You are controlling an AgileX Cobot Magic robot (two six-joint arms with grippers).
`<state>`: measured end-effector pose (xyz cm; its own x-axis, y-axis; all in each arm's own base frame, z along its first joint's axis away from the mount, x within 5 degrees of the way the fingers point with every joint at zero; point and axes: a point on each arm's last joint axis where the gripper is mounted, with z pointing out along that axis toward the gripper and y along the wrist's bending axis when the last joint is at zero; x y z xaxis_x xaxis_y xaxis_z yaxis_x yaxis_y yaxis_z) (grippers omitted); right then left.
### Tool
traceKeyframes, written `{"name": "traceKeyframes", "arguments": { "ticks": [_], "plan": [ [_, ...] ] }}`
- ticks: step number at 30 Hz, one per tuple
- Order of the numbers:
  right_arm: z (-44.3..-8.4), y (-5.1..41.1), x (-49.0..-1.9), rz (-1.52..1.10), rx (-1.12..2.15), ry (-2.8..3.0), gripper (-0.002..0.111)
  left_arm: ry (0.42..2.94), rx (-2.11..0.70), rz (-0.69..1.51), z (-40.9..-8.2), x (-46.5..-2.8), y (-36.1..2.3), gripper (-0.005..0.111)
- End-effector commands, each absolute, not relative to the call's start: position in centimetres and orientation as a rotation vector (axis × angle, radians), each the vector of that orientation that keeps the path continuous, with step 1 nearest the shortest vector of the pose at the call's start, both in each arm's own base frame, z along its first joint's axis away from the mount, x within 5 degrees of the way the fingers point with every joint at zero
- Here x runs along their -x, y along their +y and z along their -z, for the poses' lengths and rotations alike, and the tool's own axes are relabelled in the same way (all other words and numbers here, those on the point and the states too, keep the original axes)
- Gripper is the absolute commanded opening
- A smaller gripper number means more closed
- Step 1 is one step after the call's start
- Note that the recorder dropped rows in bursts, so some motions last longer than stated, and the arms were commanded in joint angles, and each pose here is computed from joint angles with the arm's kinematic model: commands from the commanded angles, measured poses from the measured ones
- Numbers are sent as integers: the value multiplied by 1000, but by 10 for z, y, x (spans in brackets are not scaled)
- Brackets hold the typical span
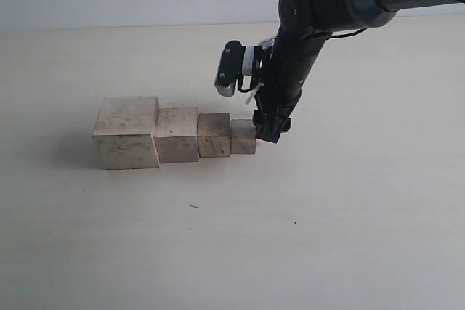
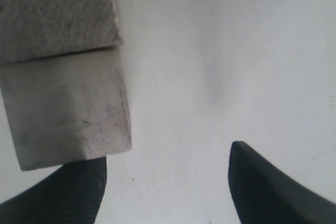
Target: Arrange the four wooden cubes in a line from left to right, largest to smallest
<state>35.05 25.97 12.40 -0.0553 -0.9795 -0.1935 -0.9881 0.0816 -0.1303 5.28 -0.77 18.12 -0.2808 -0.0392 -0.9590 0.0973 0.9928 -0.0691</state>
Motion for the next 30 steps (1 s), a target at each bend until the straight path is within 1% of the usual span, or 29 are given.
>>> {"name": "traceKeyframes", "arguments": {
  "ticks": [1, 6, 24, 27, 30],
  "plan": [
    [-125, 263, -350, -64, 1966, 2122, 64, 1837, -50, 135, -181, -53, -8, 0],
    [-125, 264, -349, -100, 1939, 2139, 63, 1837, -50, 135, -181, -53, -8, 0],
    [-125, 264, -349, -89, 1937, 2143, 63, 1837, -50, 135, -181, -53, -8, 0],
    [-130, 263, -348, -84, 1924, 2161, 63, 1837, -50, 135, -181, -53, -8, 0],
    [-140, 257, -348, -25, 1957, 2156, 62, 1837, -50, 135, -181, -53, -8, 0]
  ]
}}
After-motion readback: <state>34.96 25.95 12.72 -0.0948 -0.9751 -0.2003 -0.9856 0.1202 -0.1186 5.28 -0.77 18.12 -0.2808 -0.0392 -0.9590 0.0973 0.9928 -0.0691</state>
